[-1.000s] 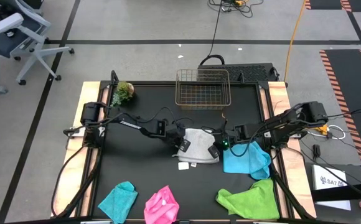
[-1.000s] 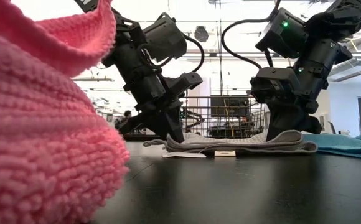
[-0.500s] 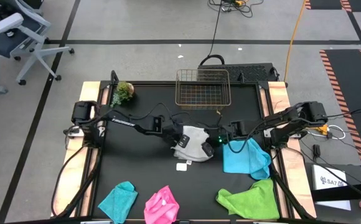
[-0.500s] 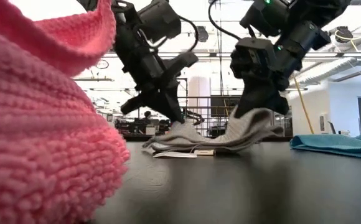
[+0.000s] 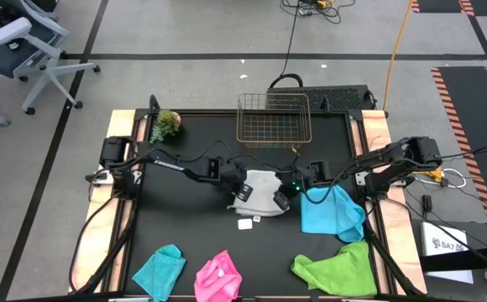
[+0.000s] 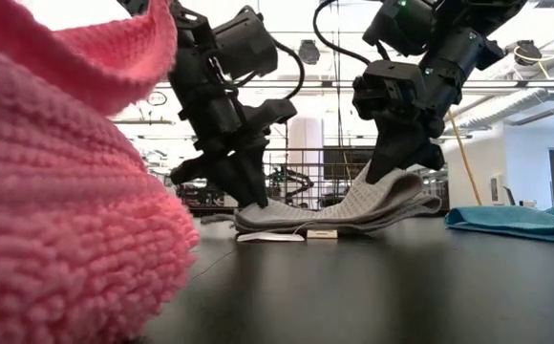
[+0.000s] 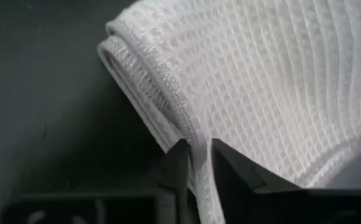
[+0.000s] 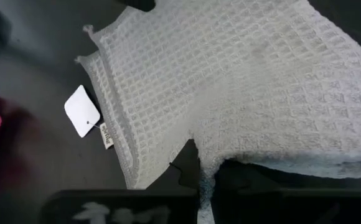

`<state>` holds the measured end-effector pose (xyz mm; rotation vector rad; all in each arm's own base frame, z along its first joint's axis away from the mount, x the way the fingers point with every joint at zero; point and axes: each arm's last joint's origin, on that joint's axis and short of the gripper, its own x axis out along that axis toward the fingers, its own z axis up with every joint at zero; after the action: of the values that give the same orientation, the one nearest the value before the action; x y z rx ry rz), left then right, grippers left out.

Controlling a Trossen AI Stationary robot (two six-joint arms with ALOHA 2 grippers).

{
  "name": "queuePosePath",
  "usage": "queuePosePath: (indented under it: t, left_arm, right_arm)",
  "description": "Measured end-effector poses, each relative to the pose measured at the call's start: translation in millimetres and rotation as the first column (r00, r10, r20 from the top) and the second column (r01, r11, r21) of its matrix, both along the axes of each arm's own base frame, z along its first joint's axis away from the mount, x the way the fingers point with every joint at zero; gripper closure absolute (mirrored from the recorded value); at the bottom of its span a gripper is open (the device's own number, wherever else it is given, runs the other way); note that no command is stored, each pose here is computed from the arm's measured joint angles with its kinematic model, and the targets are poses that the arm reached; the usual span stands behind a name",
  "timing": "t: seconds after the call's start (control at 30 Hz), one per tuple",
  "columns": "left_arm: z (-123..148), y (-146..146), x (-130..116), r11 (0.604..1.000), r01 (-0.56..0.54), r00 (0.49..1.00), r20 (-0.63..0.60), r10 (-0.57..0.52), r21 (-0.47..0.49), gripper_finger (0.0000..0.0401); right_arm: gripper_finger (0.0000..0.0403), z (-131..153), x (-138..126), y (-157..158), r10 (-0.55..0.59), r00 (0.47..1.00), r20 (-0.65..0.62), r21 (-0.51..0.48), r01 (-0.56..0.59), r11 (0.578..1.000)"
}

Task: Fold microfiber towels
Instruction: Put the gray towel into the wire basket

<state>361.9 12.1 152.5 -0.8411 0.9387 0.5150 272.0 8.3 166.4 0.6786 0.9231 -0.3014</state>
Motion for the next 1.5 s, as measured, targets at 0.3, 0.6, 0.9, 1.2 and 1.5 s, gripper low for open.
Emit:
queuePosePath:
  t: [0.3,0.6,0.9,1.2,1.5]
  left_arm:
    - [-6.5,7.1,1.8,0.999,-0.033,0.999,-0.009,0.033,-0.008,0.0228]
    - [-26.3,6.1,7.6,0.990,-0.073,0.997,-0.034,0.069,-0.119,0.0193]
    - [-23.1,5.8,17.7,0.989,-0.045,0.995,0.081,0.056,-0.139,0.0199]
    - [-25.4,8.6,16.3,0.998,-0.002,0.998,0.067,0.006,-0.065,0.0358]
    - [-20.6,9.0,15.9,0.999,-0.003,0.997,0.082,0.007,-0.049,0.0393]
  right_arm:
    - [0.0402,-0.5,-0.7,0.0,-0.002,1.000,-0.008,0.001,0.002,1.000]
    - [0.0402,-0.7,-0.9,0.0,-0.002,1.000,-0.012,0.002,0.002,1.000]
    - [0.0402,-0.6,-0.8,0.0,-0.008,1.000,-0.011,0.006,0.008,1.000]
    - [0.0402,-0.6,-0.8,-0.1,-0.010,1.000,-0.010,0.004,0.010,1.000]
    - [0.0402,5.5,-1.8,-0.7,-0.017,1.000,0.020,-0.017,0.017,1.000]
